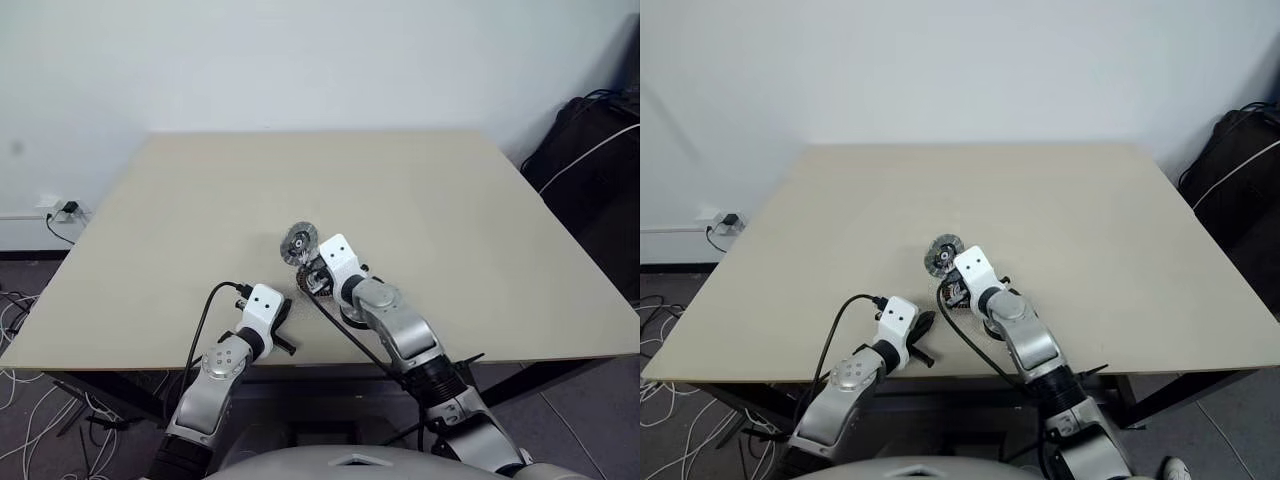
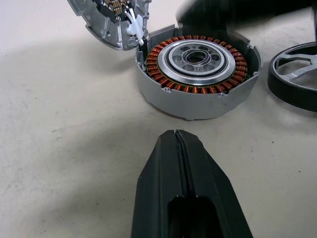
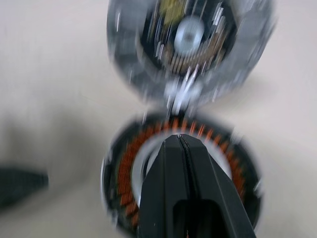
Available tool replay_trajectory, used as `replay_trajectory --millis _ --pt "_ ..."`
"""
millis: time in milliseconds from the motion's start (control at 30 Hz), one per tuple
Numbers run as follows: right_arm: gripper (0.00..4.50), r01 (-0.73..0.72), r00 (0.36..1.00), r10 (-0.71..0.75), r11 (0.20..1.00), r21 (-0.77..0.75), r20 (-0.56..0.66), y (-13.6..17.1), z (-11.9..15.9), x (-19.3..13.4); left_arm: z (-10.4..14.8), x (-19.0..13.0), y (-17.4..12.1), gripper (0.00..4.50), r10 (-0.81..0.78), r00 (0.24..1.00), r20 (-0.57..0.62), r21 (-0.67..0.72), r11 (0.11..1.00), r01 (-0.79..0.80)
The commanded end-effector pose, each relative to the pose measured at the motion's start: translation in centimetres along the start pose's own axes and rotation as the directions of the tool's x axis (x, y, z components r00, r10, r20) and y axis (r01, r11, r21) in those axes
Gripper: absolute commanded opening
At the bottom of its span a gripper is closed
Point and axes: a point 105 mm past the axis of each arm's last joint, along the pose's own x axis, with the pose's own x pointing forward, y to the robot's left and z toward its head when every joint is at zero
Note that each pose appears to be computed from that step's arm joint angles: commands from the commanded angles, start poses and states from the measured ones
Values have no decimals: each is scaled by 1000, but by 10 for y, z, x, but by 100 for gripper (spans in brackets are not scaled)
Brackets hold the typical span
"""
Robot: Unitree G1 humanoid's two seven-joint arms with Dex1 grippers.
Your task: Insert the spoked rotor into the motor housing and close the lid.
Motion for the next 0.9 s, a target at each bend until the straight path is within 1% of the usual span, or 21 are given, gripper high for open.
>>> replay_trajectory --millis 33,100,167,233,467,533,633,733,833,900 --pt "3 -9 999 8 1000 -14 -46 0 -13 -2 9 0 0 0 -1 999 32 10 1000 1" --pt "3 -9 998 8 1000 -16 -61 -2 -19 -6 10 -1 1 0 0 999 32 9 1000 0" --pt "3 -9 999 8 1000 -19 -49 -4 -17 -11 9 -1 1 0 -1 1000 31 10 1000 0" --pt "3 -11 1000 10 1000 -29 -18 -5 -10 -13 9 -1 1 0 -3 1000 30 11 1000 2" --pt "3 -12 990 17 999 -34 144 -1 37 -13 11 1 -1 0 -18 999 31 16 1000 17" --pt "3 -8 987 12 1000 -27 162 0 44 -10 12 1 -1 0 -19 999 32 17 1000 18" --pt "3 7 988 -3 1000 -31 153 -1 43 -5 12 1 -1 0 -17 999 34 18 1000 17" --pt "3 49 985 -44 999 -24 168 -7 43 -6 14 -1 0 0 -7 999 43 20 1000 6" --pt "3 158 951 -163 987 42 262 -25 53 -19 16 -2 2 0 8 998 56 21 1000 -9" --pt "3 188 943 -203 979 82 264 -35 50 -29 16 -3 2 0 11 998 57 20 1000 -13"
